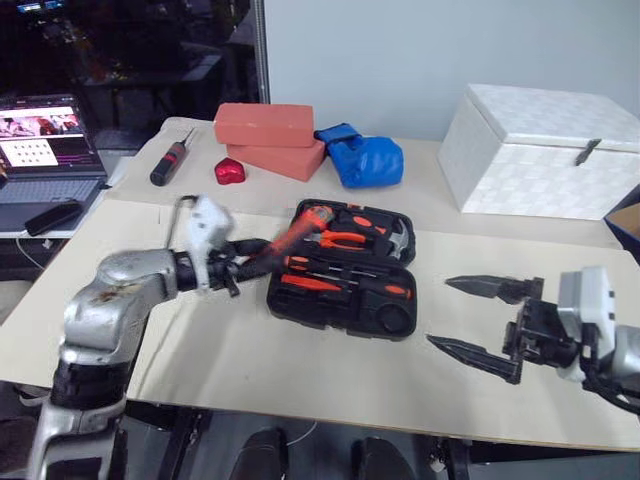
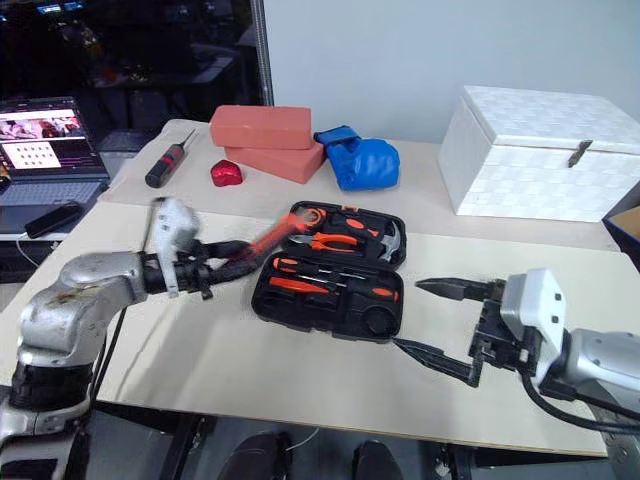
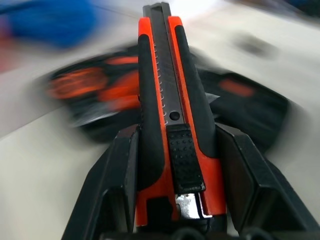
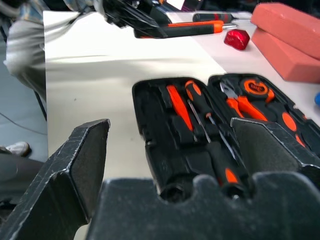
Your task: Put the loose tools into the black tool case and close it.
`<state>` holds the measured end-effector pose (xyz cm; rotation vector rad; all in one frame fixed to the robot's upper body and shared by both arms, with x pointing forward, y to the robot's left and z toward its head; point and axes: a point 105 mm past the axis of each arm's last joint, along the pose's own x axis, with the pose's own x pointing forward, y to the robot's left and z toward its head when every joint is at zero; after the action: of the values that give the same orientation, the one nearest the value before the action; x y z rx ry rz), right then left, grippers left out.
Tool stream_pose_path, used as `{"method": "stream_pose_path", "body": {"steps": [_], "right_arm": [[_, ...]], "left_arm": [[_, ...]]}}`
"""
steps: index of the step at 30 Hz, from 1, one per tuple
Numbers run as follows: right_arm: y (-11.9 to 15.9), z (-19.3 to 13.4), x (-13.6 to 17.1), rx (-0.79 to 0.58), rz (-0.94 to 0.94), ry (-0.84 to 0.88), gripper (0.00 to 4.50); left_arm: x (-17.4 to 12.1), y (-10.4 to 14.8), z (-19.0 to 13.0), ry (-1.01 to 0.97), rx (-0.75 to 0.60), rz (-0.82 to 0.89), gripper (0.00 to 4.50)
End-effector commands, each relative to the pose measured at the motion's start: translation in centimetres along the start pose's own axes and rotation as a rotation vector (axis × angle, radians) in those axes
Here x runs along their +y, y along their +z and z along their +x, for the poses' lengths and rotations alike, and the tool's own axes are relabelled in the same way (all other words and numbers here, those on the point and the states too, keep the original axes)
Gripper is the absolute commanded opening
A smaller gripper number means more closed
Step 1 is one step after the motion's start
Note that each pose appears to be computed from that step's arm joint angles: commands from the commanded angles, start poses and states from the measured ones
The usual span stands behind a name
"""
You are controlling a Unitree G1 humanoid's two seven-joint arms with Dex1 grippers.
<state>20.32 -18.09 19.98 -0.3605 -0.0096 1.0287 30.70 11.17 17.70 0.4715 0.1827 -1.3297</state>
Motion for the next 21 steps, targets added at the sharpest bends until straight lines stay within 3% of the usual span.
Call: {"method": "stream_pose_path", "body": {"steps": [1, 6, 11, 21], "right_arm": [[1.2, -0.8, 0.1, 0.001, -0.057, -0.019, 4.5], [1.3, -1.1, 0.7, 0.028, -0.06, -0.04, 4.5], [1.3, -1.6, 1.2, 0.055, -0.052, -0.059, 4.5], [1.4, -1.7, 1.5, 0.068, -0.045, -0.073, 4.5]], "left_arm": [[0.4, 0.1, 1.8, -0.184, 0.084, 0.169, 1.79], [1.0, -1.6, 4.2, -0.304, 0.211, 0.255, 1.79], [1.1, -3.5, 4.5, -0.361, 0.282, 0.304, 1.79], [1.1, -4.6, 5.2, -0.407, 0.304, 0.304, 1.79]]}}
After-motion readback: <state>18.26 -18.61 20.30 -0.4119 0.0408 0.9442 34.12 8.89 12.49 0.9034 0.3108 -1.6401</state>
